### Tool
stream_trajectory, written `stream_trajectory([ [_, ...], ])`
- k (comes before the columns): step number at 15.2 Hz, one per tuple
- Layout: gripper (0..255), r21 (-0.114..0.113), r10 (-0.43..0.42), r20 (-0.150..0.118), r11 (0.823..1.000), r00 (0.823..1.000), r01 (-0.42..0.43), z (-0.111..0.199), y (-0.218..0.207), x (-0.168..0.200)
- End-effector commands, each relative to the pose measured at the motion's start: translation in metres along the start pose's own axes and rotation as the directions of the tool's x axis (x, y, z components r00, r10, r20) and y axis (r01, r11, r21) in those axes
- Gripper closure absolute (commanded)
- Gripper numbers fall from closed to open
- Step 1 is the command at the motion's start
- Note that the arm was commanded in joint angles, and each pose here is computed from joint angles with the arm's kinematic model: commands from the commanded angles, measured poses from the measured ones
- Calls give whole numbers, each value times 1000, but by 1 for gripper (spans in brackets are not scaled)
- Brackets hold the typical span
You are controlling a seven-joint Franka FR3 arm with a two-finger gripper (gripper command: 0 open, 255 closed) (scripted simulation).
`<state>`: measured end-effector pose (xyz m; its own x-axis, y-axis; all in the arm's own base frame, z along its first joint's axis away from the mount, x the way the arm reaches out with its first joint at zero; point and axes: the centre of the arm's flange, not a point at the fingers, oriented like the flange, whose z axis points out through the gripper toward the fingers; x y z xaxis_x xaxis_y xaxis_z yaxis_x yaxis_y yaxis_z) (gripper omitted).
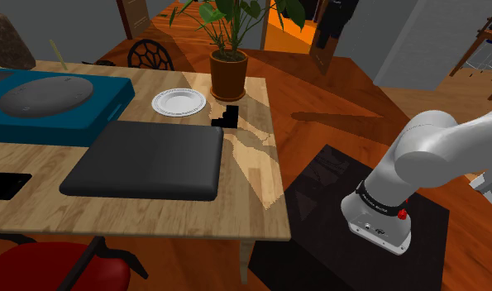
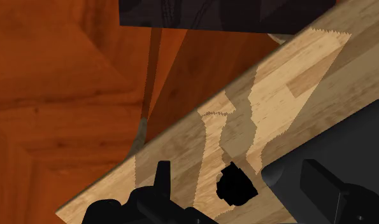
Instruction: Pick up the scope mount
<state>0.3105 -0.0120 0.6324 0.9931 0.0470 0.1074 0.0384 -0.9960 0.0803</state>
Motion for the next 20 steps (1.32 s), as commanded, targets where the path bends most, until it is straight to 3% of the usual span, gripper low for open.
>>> stream_trajectory([
  [1, 0, 0, 0, 0, 1000, 1000, 0, 0, 0, 0],
  [10, 0, 39, 144, 22, 989, 989, -145, 89, -22, 76],
  [20, 0, 78, 299, 52, 950, 953, -302, 189, -38, 161],
])
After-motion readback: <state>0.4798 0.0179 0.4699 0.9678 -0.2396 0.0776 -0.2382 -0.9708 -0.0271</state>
